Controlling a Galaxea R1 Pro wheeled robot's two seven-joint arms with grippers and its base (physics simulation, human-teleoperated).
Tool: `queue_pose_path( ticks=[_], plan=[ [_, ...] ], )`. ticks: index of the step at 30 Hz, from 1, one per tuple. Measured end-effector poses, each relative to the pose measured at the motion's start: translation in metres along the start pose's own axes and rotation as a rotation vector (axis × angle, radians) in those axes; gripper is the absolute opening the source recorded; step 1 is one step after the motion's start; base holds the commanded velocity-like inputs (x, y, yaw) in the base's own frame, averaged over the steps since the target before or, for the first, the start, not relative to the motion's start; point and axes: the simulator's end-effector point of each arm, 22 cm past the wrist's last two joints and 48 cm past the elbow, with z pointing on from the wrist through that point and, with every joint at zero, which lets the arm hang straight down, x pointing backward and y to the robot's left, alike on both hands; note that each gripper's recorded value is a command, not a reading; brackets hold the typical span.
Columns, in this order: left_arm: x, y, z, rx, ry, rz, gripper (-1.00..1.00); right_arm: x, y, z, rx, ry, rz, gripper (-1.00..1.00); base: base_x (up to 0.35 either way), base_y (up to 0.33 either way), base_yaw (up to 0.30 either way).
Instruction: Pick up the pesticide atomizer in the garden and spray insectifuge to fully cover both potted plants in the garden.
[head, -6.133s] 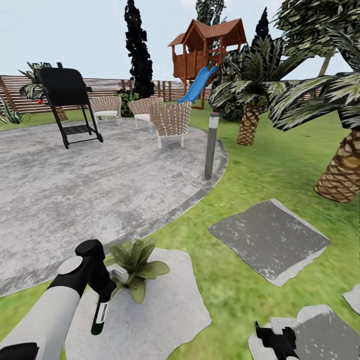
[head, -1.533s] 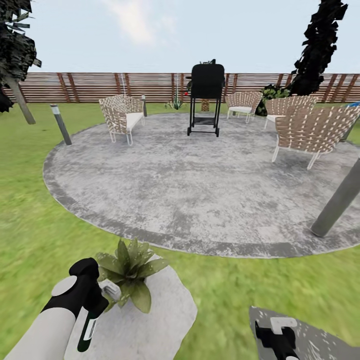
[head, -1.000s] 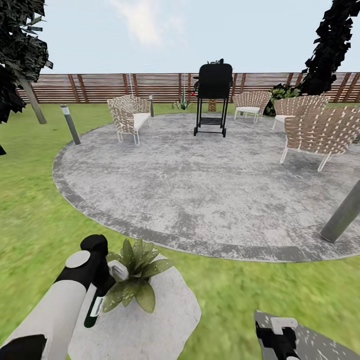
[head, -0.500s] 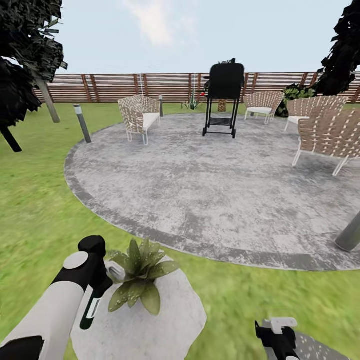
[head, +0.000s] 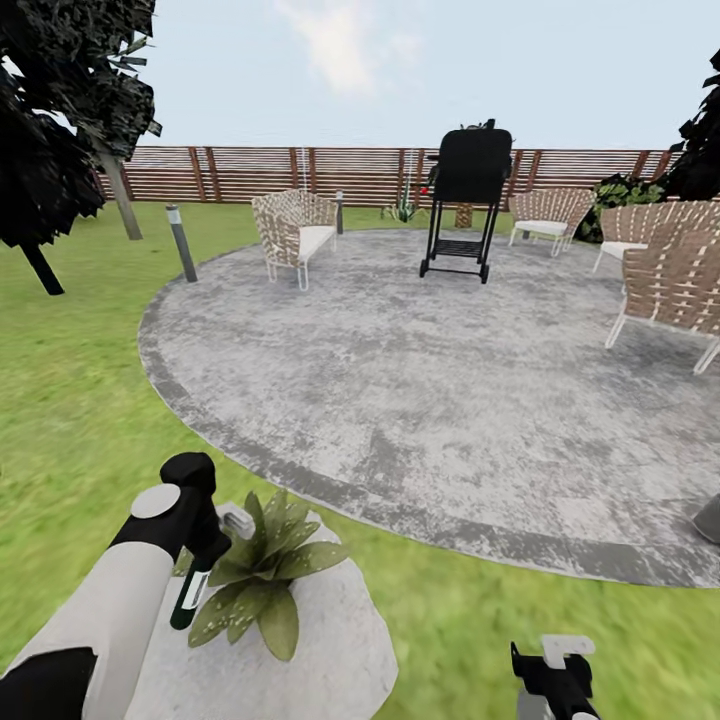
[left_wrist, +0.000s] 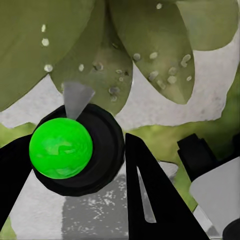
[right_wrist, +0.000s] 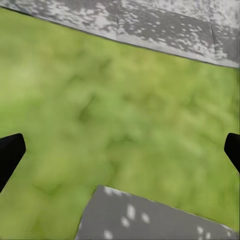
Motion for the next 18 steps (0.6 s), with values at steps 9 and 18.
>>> queue_pose_path(
  ticks=[9,18],
  plan=[
    [0.007,0.000,0.006,0.028,0.047,0.013,-1.00,-0.001,0.000,0.000,0.001,-0.002,0.001,1.00,0.002,-0.003,0.252],
    [-0.011,-0.005,-0.005,0.059,0.053,0.035,-1.00,0.000,0.001,0.000,-0.002,0.001,0.000,1.00,0.021,-0.014,0.157]
  ],
)
